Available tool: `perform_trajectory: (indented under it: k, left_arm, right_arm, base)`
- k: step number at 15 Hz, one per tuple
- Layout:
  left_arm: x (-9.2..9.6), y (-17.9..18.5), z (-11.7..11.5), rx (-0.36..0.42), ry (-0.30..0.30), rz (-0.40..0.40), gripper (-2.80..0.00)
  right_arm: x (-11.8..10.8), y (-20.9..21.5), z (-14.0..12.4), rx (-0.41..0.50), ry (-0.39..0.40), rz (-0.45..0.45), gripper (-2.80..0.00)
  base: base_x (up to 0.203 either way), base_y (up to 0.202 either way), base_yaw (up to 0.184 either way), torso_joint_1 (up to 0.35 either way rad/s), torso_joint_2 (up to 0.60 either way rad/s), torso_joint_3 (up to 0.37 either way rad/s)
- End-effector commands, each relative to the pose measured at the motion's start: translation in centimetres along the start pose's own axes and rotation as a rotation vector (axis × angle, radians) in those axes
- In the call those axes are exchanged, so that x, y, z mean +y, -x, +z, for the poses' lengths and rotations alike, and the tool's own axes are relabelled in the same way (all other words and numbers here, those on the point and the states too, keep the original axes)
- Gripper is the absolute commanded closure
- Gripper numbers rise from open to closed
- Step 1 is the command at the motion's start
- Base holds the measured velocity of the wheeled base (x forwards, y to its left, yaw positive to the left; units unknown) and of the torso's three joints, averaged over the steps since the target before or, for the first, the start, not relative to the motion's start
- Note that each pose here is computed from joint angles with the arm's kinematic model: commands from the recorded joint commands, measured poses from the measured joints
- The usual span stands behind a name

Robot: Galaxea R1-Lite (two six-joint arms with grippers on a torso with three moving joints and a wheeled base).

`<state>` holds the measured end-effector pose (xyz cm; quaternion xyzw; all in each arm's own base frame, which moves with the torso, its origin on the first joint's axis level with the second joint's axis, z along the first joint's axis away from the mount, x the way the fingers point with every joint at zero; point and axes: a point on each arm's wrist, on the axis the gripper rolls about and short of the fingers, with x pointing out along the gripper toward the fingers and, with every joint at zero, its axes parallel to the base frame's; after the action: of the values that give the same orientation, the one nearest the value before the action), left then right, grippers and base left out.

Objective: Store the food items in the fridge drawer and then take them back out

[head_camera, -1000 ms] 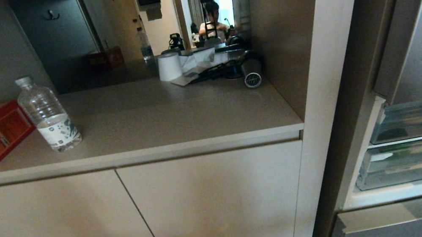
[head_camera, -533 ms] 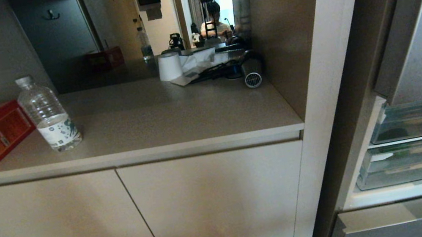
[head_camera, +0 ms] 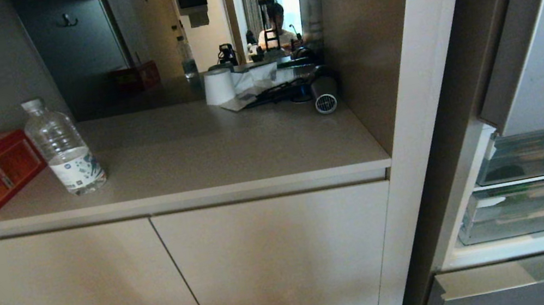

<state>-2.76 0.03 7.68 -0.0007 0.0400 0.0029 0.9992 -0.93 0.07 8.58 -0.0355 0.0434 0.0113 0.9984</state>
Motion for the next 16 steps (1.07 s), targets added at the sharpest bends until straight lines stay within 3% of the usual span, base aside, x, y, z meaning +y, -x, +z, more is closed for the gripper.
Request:
perform_trajectory:
  k: [1,11,13,16]
  left_arm:
    - [0.00,0.00,0.00,0.000,0.001,0.000,0.00]
    - [0.00,0.00,0.00,0.000,0.001,0.000,0.00]
    - [0.00,0.00,0.00,0.000,0.001,0.000,0.00]
    - [0.00,0.00,0.00,0.000,0.001,0.000,0.00]
  right_arm:
    - [0.10,1.19,-1.00,-0.153,0.007,-0.019,0.00]
    - [0.07,1.05,-1.13,-0.138,-0.019,-0.033,0.00]
    - [0.03,1.05,-1.10,-0.142,-0.084,-0.044,0.00]
    - [0.02,1.06,-1.09,-0.143,-0.090,-0.048,0.00]
  base:
    - [0.000,0.000,0.000,0.000,0.00,0.000]
    - [0.000,0.000,0.000,0.000,0.00,0.000]
    - [0.000,0.000,0.000,0.000,0.00,0.000]
    - [0.000,0.000,0.000,0.000,0.00,0.000]
